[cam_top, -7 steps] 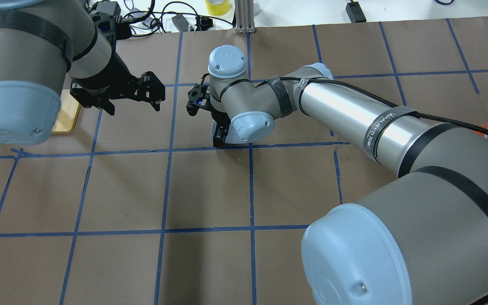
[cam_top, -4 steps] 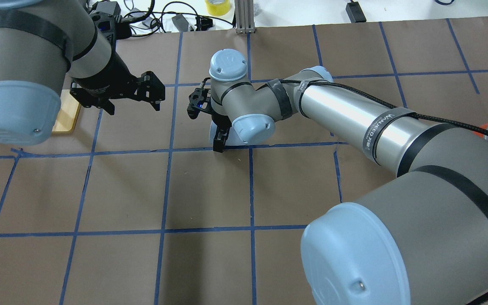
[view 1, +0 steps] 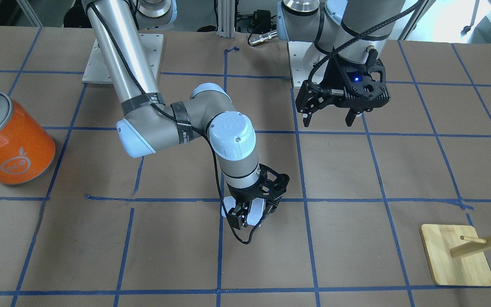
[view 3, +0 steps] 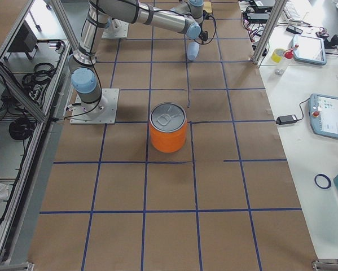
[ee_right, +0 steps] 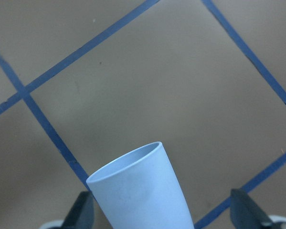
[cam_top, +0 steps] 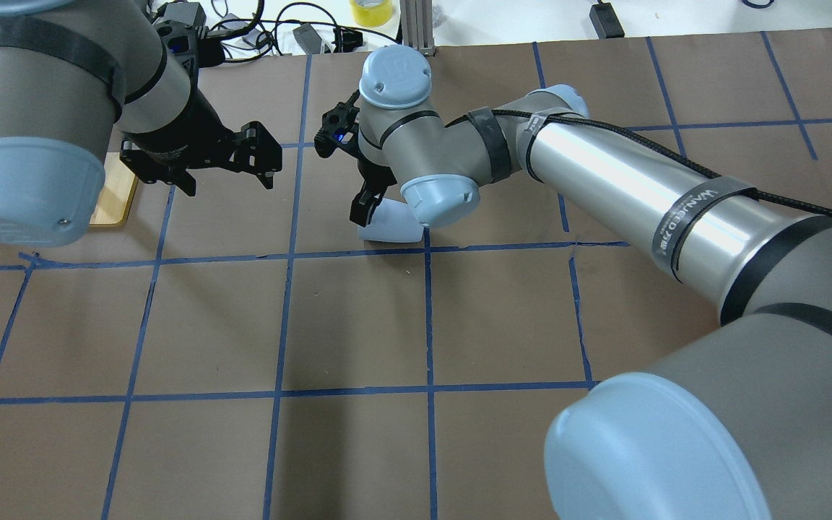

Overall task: Flip cup
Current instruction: 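Set the cup on its side on the table and open the right gripper, then move the left gripper toward the lying cup while the right arm withdraws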

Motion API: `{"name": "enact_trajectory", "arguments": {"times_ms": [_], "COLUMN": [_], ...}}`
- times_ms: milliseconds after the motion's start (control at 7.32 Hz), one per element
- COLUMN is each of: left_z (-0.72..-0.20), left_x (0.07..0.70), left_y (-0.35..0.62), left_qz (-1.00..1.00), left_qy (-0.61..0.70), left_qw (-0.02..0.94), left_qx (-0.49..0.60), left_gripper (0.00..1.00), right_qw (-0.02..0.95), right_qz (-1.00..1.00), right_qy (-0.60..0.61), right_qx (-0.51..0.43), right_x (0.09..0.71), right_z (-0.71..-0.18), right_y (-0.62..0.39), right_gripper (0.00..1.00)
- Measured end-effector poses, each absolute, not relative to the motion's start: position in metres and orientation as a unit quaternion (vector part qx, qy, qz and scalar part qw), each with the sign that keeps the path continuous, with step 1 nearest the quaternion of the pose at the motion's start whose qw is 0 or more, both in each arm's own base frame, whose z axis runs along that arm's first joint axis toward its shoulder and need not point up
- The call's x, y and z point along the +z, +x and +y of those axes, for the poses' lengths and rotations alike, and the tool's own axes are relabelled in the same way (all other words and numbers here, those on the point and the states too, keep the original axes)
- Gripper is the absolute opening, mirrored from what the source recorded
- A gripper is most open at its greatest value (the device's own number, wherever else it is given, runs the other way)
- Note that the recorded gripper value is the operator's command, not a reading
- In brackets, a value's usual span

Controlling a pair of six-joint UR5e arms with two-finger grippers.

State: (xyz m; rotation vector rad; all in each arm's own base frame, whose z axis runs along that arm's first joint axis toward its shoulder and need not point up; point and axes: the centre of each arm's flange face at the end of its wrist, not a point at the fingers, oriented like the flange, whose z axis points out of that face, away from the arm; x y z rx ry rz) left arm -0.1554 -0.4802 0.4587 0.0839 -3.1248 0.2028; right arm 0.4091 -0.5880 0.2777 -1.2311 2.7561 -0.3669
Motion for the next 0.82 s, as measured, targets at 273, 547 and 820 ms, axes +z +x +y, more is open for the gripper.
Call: {"name": "enact_trajectory", "arguments": {"times_ms": [273,547,820], "left_z": [-0.490,-0.516,-0.547], "left_x": [0.448,0.420,0.381], "left_y": [-0.153,-0.142,-0.133], "left_qz": [-0.998,-0.999,-0.999], "left_qy": [0.030,0.037,0.047], "left_qw": [0.005,0.005,0.017], "left_qx": [0.056,0.033,0.019], "left_gripper": [1.00,1.00,1.00], "right_qw": [0.017,-0.020,-0.030], "right_qz": [0.959,0.976,0.987], "right_qy": [-0.250,-0.183,-0.146], "right_qx": [-0.133,-0.116,-0.065], "right_x": [0.322,0.375,0.427], "right_z": [-0.582,-0.572,-0.560], "right_y": [0.385,0.341,0.265], "right_gripper": [1.00,1.00,1.00]}}
